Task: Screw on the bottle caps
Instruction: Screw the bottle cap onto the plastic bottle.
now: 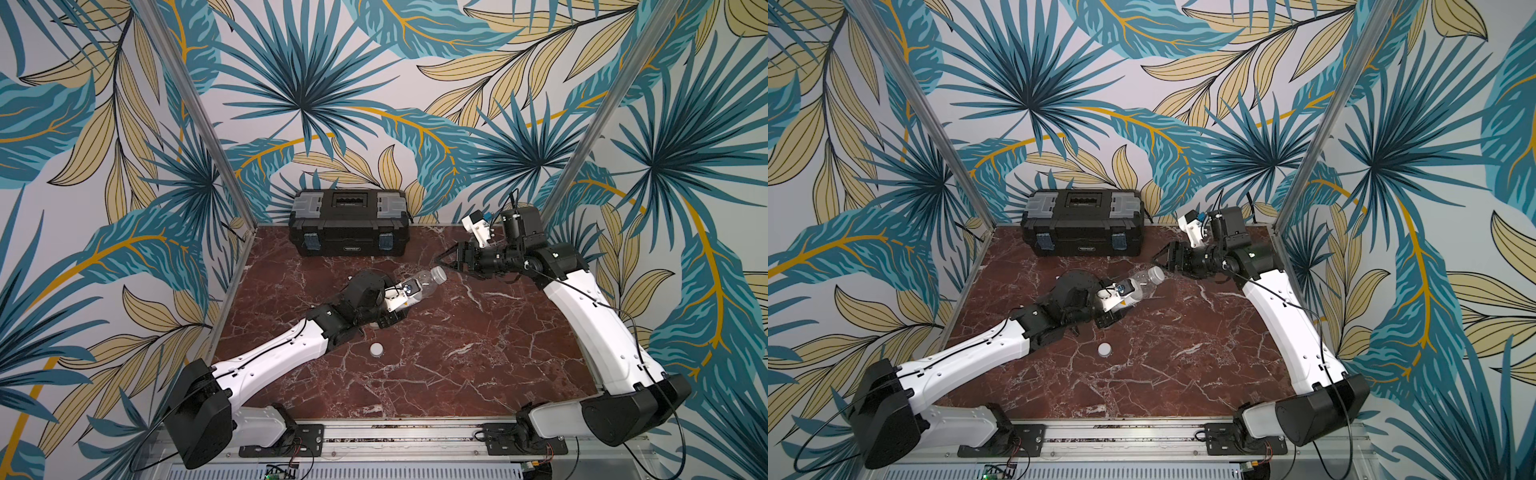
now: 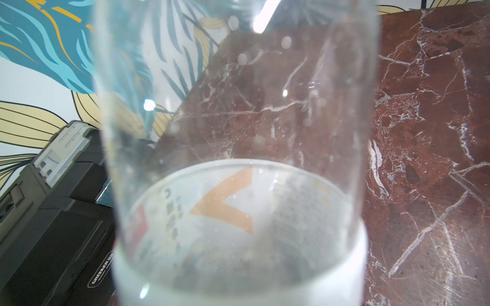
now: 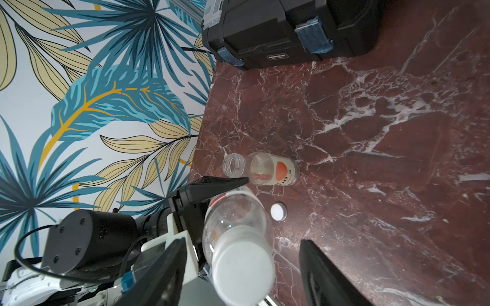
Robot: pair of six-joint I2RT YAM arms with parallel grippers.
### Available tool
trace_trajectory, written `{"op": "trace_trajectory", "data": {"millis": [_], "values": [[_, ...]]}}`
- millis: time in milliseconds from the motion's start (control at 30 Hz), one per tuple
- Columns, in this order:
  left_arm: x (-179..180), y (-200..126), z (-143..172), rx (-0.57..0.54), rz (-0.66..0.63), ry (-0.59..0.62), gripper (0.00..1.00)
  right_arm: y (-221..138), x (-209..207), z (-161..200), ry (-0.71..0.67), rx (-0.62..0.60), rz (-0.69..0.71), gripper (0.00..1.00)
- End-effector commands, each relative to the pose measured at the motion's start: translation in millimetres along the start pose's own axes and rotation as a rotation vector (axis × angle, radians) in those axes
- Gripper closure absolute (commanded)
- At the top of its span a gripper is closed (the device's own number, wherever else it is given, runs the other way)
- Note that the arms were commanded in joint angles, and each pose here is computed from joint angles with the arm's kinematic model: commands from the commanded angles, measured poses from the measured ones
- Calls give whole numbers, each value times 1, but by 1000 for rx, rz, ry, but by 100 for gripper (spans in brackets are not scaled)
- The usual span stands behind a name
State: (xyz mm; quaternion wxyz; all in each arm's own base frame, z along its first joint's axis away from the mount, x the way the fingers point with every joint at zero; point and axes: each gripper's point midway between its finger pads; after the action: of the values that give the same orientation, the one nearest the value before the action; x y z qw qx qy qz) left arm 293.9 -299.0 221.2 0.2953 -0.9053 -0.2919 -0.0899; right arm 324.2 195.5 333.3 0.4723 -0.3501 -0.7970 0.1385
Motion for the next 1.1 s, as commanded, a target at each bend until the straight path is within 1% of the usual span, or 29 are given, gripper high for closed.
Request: {"op": "trace_trajectory", "data": {"millis": [0, 100, 167, 233, 267, 333, 400, 500, 567, 700, 833, 1067], "values": [[1, -9, -23, -78, 5, 6, 100, -17, -2, -3, -163, -32, 52, 27], [-5, -15, -27, -94, 47, 18, 100, -26, 9, 5, -405, -46, 4, 27], [-10, -22, -32, -116, 80, 27, 100, -32, 14, 12, -574, -80, -19, 27], [-12, -27, -35, -132, 100, 30, 100, -38, 17, 21, -706, -106, -27, 27], [-13, -30, -37, -139, 110, 31, 100, -40, 19, 25, -757, -107, -38, 27], [-17, -36, -41, -158, 137, 43, 100, -43, 28, 40, -854, -85, -104, 27], [-22, -40, -43, -171, 163, 59, 100, -43, 30, 52, -915, -49, -145, 26], [-28, -45, -45, -181, 198, 76, 100, -44, 25, 61, -960, 12, -140, 26], [-33, -47, -47, -189, 225, 87, 100, -45, 27, 65, -990, 28, -160, 26], [-41, -48, -48, -204, 271, 99, 100, -45, 33, 67, -1027, 18, -201, 26], [-42, -45, -46, -199, 278, 108, 100, -47, 43, 68, -1037, 5, -254, 26], [-42, -41, -46, -192, 283, 117, 100, -47, 47, 78, -1045, 41, -275, 26]]}}
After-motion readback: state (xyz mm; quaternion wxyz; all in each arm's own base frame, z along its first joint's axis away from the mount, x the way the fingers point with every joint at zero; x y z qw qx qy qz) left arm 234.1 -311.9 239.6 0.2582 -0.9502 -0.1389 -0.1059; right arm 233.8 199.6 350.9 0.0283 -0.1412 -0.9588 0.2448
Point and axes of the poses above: each gripper's point midway between its finger pads, its own y axis out along the fingers, its own x axis along the line the jaws close on, z = x × y, and after that the axes turned 1 degree about -y, right-handed
